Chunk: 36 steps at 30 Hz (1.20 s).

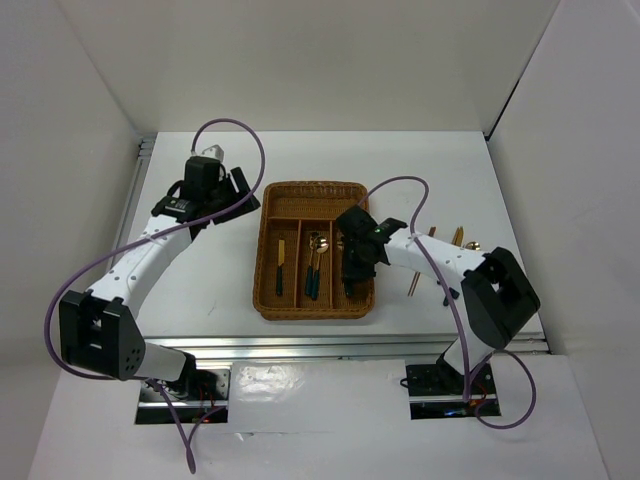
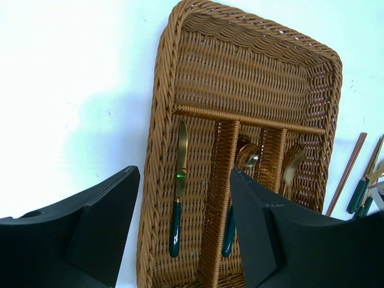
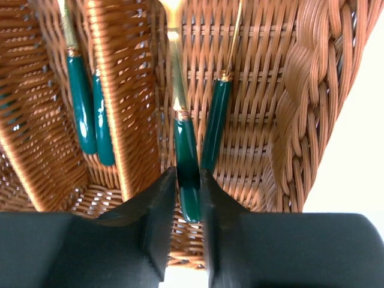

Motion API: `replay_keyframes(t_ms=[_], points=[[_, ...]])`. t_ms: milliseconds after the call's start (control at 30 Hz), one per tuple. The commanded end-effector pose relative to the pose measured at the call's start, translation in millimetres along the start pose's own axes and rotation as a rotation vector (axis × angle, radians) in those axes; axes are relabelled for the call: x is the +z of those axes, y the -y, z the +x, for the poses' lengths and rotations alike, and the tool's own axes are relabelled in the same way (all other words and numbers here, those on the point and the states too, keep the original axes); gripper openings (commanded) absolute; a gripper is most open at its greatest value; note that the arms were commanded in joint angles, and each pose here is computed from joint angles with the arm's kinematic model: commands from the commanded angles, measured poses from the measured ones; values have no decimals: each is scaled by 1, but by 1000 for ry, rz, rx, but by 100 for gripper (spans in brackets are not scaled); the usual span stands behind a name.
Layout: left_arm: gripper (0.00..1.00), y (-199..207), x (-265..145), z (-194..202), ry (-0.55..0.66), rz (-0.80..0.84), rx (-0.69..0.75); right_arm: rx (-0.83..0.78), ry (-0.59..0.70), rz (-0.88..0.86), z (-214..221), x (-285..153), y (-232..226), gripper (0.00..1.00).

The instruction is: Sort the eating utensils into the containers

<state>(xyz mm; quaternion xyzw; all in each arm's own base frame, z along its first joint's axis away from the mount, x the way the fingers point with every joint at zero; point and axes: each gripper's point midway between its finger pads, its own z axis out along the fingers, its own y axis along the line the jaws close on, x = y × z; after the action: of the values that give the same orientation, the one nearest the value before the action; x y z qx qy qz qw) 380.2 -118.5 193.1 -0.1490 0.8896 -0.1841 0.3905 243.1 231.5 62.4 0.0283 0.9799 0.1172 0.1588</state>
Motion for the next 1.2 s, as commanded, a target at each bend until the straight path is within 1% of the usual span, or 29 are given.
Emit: replay_keyframes(t_ms=[0,33,67,167,200,267,300,367,400,433,467,500,567,633,667,700,767,800,833,967,1167], points=[[76,5,-11,-11,43,32,28,-14,71,-13,-20,1,-11,34],[76,5,-11,-11,43,32,28,-26,79,-19,-25,-4,-15,38],[76,5,-11,-11,43,32,28,-25,88,-15,-28,-6,-16,45],[76,5,-11,-11,43,32,28,-32,131,-32,-43,-23,-25,55],[76,4,-11,-12,42,34,23,-38,162,-20,-50,-29,-24,64],[76,4,-11,-12,42,34,23,-20,219,-34,-66,-47,-26,73],[76,4,-11,-12,42,34,23,3,236,-17,-73,-52,-16,82],[76,4,-11,-11,37,42,32,30,289,-38,-89,-71,-11,87],[76,4,-11,-11,37,42,32,71,305,-21,-97,-73,5,90],[77,4,-11,-11,37,42,32,97,324,17,-102,-76,20,100],[77,4,-11,-11,37,42,32,115,334,31,-101,-80,33,100],[79,6,-11,-13,45,47,33,176,349,63,-110,-81,57,100],[80,3,-9,-10,37,42,32,246,371,112,-114,-84,89,100],[82,4,-7,-7,25,45,32,347,360,157,-115,-79,128,100],[83,4,-7,-7,25,45,32,380,351,166,-114,-78,139,100],[83,4,-7,-7,25,45,32,449,339,196,-111,-74,162,100],[83,2,-4,-6,17,40,32,502,305,211,-104,-67,180,100],[83,2,-4,-6,17,40,32,536,284,233,-96,-59,191,97],[83,2,-4,-6,17,40,32,577,276,244,-94,-55,204,90],[83,1,-1,-4,9,35,31,597,237,249,-86,-42,220,74],[83,-1,2,-2,0,29,30,584,202,323,-80,-28,235,67]])
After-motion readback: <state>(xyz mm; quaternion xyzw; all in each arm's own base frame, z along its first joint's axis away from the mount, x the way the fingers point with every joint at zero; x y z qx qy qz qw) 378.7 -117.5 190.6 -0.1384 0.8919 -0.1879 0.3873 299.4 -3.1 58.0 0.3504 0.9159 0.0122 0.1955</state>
